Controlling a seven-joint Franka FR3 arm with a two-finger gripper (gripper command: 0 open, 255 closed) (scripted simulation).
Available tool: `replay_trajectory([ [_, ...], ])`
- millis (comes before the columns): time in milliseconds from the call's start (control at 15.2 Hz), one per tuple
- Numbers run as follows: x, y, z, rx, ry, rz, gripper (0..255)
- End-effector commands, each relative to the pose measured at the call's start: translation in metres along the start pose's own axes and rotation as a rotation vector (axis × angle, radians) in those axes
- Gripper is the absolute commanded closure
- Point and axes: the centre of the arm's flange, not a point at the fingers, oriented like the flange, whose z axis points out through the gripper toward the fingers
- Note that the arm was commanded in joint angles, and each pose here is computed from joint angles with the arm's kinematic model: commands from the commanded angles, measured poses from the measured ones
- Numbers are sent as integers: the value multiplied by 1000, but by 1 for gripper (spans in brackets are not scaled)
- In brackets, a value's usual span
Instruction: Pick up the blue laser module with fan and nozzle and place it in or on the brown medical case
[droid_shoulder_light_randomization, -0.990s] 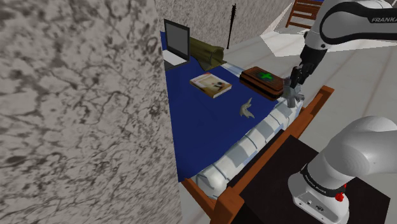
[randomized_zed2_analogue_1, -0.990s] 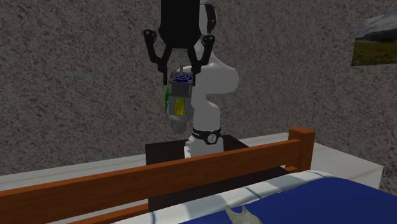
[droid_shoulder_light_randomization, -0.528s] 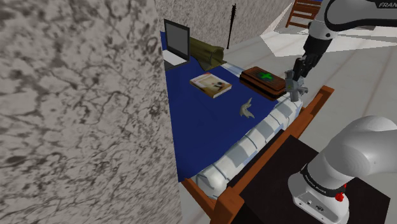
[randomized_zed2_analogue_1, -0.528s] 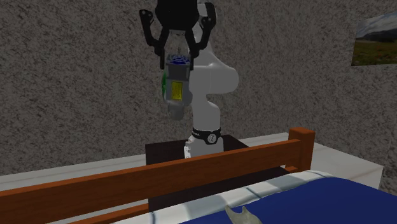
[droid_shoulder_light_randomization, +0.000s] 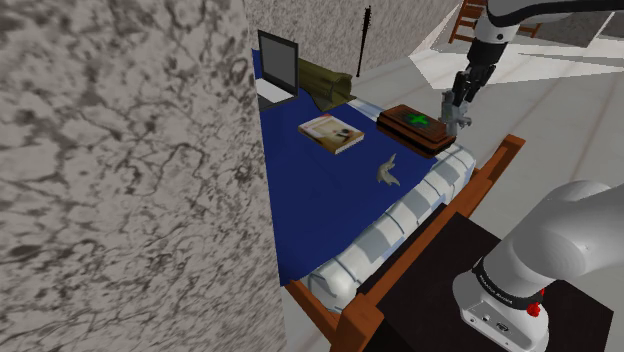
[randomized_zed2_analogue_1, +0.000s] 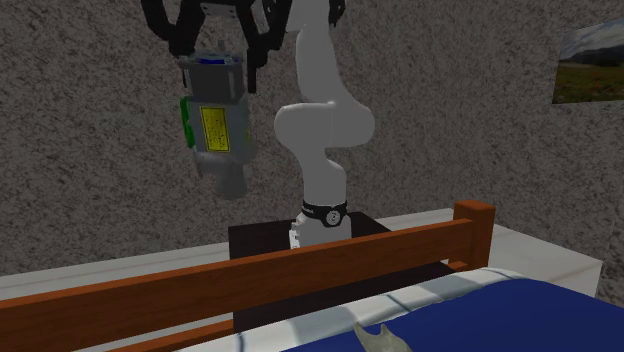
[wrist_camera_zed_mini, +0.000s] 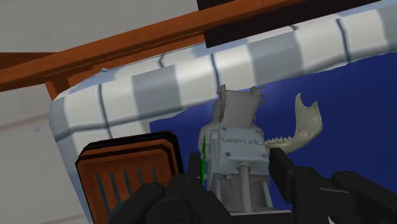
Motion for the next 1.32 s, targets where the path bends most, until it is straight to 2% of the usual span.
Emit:
replay_trajectory([
  [0,24,20,-4,-2,1,0,255],
  [1122,202,163,-28,-2,1,0,255],
  [1254,202,163,-17,-2,1,0,255],
])
